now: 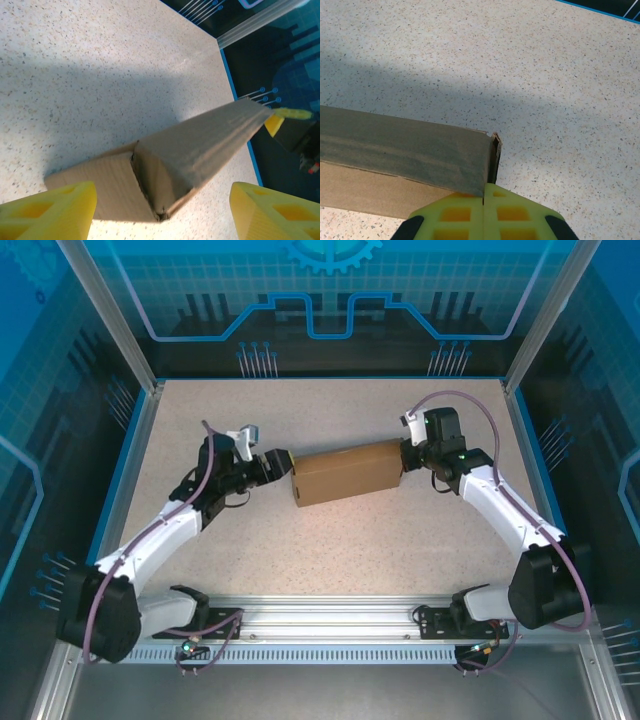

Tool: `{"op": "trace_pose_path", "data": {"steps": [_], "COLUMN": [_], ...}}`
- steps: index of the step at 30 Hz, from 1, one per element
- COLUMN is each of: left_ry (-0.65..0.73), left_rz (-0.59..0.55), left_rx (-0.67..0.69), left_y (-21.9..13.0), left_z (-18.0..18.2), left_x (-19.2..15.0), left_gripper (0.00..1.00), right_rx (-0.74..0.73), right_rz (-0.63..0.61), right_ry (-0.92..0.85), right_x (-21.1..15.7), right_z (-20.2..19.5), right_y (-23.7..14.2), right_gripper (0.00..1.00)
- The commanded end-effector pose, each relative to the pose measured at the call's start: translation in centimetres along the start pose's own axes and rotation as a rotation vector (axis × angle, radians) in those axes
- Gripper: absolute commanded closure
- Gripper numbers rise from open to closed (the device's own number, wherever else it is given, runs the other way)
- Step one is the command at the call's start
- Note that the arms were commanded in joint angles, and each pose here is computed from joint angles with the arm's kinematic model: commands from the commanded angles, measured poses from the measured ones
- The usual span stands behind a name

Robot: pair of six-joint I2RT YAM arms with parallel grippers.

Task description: Fold the paper box

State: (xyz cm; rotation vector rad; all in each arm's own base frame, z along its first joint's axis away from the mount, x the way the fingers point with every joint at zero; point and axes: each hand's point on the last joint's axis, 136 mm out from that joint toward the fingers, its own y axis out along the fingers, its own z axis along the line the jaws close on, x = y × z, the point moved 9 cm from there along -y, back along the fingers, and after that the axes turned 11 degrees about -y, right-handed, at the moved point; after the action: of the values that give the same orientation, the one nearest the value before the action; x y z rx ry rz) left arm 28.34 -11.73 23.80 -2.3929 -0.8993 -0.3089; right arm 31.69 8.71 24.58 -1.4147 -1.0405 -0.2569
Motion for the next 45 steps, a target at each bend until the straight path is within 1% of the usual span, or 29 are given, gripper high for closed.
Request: {"op": "trace_pose_path", "data": {"steps": [1,6,13,16,21,24,28,34,38,40,42,45], "left_ry": [-0.041,-0.058,-0.082,-0.090,-0.086,-0.081,-0.074,-0.060,-0.059,-0.060,-0.056,-0.051], "left_rz": [-0.005,0.032,0.081,0.095,0.089,0.090,0.093,0.101,0.108,0.108,0.105,0.098], "left_rx": [-0.046,-0.039,-0.007,0.020,0.076,0.092,0.104,0.099,0.096,0.091,0.087,0.083], "left_y": [1.1,2.5,3.5,3.8,3.8,3.8,3.8,3.7,3.7,3.7,3.7,3.8], "left_z": [-0.8,-0.3,1.6,2.6,4.3,4.8,5.2,5.2,5.3,5.3,5.2,5.0], "left_x": [1.4,1.2,-0.8,-1.6,-2.5,-2.9,-3.2,-3.3,-3.5,-3.6,-3.6,-3.5], "left_gripper": [0.28,0.31,0.36,0.37,0.41,0.44,0.46,0.47,0.48,0.48,0.47,0.47], "right_rx": [0.009,0.004,0.003,0.005,-0.012,-0.021,-0.026,-0.022,0.003,0.038,0.108,0.220], "right_rz": [0.106,0.105,0.089,0.083,0.070,0.060,0.051,0.011,-0.044,-0.067,-0.080,-0.088], "right_ry": [0.004,0.005,0.008,0.006,-0.007,-0.012,-0.014,-0.012,-0.007,0.008,0.051,0.150], "right_x": [-1.7,-1.7,-1.8,-1.6,-1.4,-1.3,-1.0,-0.2,0.7,1.1,1.5,1.9], "right_z": [0.6,0.5,0.9,1.0,1.1,1.0,0.9,0.9,0.8,0.4,-0.4,-2.1], "right_y": [0.3,0.1,0.2,0.4,-0.1,-0.6,-1.7,-4.5,-6.1,-6.3,-5.9,-4.5], "right_gripper": [0.98,0.98,0.98,0.96,0.89,0.83,0.70,0.54,0.44,0.39,0.36,0.33]}}
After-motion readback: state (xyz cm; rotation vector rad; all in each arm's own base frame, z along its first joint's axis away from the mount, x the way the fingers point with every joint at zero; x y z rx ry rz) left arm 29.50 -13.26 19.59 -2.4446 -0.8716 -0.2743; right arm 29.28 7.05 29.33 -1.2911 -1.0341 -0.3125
